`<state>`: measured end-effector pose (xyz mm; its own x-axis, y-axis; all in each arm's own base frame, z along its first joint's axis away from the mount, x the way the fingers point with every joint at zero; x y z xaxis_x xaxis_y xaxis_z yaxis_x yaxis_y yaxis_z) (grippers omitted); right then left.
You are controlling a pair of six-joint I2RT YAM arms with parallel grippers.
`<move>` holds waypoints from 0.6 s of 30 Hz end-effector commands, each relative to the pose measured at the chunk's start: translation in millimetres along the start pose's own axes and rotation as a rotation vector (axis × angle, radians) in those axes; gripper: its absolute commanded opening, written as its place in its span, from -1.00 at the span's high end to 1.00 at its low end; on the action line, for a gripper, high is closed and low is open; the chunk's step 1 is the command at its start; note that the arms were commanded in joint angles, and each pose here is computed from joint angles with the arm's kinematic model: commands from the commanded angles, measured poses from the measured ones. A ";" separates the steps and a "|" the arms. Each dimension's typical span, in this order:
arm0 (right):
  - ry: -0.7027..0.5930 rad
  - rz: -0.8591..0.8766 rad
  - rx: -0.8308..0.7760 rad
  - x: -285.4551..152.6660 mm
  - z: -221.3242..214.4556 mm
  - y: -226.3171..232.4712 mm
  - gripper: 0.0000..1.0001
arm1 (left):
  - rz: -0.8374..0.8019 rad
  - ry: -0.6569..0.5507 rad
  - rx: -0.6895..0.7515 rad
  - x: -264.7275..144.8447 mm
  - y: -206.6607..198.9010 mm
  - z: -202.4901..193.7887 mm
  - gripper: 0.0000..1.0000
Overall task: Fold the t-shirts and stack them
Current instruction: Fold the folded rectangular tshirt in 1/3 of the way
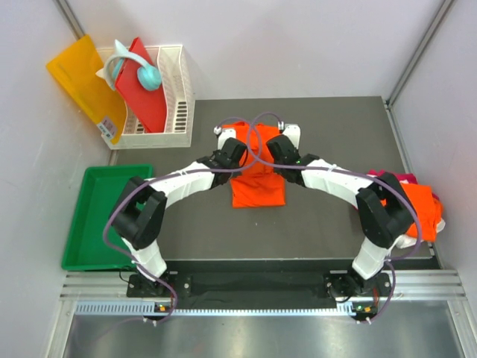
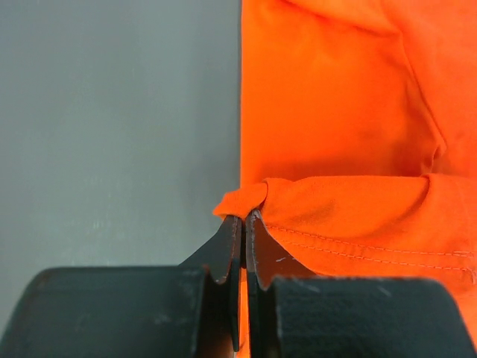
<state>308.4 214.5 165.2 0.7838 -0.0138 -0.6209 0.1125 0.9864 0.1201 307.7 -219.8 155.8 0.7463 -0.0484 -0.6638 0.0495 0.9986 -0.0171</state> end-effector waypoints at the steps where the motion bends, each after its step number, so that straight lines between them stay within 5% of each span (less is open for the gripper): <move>1: -0.043 -0.035 0.032 15.9 20.5 -6.2 1.00 | 0.014 -0.043 0.033 11.2 -2.3 24.4 1.00; 11: -0.012 -0.053 0.036 36.4 17.7 -8.0 0.97 | 0.011 0.001 0.030 33.3 -10.1 25.0 1.00; 14: -0.037 -0.029 0.046 30.2 28.5 -5.4 0.32 | 0.032 0.000 0.012 30.1 -7.8 30.3 0.71; 18: -0.098 0.002 0.054 4.7 52.9 -3.9 -0.14 | 0.038 -0.074 -0.025 7.0 -2.8 51.6 0.14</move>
<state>335.5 204.2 146.7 0.7565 -0.0554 -0.6517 0.1508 0.9843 0.0914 341.5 -229.8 142.1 0.7183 -0.0233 -0.6953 0.0555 0.9982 0.0240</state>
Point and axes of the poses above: each gripper's point midway between its finger pads, its own x axis out along the fingers, its own y axis along the line the jaws close on, z = x × y, the point moved 10 cm from there along -x, back along the fingers, and after that the axes turned 7 degrees about x, right-handed, at the moved point
